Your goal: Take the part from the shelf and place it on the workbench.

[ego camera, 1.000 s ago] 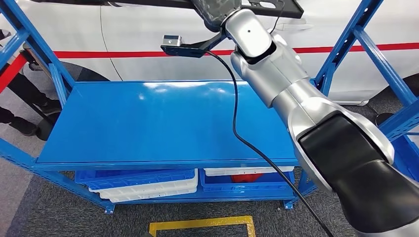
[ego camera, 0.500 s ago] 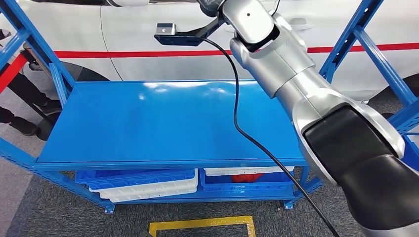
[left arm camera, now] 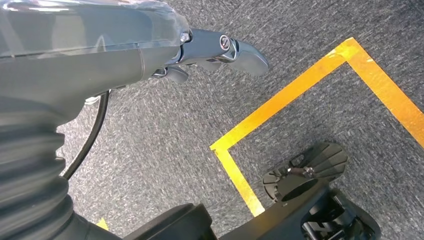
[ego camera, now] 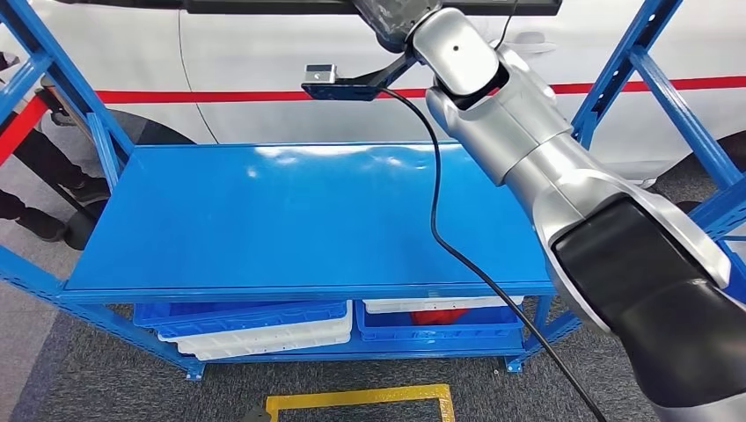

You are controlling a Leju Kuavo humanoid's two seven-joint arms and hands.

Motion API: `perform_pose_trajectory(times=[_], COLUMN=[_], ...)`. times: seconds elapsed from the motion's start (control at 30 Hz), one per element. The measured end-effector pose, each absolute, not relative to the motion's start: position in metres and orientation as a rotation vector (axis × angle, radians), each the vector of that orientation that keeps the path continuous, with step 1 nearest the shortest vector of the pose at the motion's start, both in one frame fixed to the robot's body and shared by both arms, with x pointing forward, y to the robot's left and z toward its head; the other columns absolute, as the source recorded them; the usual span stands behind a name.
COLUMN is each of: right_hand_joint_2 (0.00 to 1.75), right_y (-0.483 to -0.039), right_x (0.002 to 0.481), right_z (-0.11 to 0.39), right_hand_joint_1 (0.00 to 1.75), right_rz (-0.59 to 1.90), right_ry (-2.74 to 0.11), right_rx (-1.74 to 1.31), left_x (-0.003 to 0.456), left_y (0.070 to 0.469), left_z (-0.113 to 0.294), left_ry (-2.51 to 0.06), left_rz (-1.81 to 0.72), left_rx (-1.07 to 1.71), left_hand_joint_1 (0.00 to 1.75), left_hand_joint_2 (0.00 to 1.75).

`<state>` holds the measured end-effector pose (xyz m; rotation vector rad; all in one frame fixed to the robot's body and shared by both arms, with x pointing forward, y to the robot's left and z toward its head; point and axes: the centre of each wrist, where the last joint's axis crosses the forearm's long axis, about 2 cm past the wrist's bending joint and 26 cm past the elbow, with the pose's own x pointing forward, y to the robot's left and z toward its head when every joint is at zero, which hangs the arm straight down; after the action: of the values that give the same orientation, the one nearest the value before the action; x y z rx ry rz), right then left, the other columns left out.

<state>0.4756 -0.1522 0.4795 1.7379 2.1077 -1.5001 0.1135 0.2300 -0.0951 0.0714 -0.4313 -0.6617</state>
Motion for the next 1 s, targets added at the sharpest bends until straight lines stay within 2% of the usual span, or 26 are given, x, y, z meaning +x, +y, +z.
perform_pose_trajectory(times=[1.0], right_hand_joint_2=[1.75], right_y=[-0.1556], right_x=[0.4711], right_z=[0.4762], right_hand_joint_1=[1.75], right_rz=[-1.531], right_ry=[2.081], right_rx=[1.701], left_x=[0.119], left_y=[0.2317], left_z=[-0.0939], left_ry=[-0.371], left_rz=[-0.63], left_rx=[0.093], left_hand_joint_1=[0.0], left_hand_joint_2=[1.75])
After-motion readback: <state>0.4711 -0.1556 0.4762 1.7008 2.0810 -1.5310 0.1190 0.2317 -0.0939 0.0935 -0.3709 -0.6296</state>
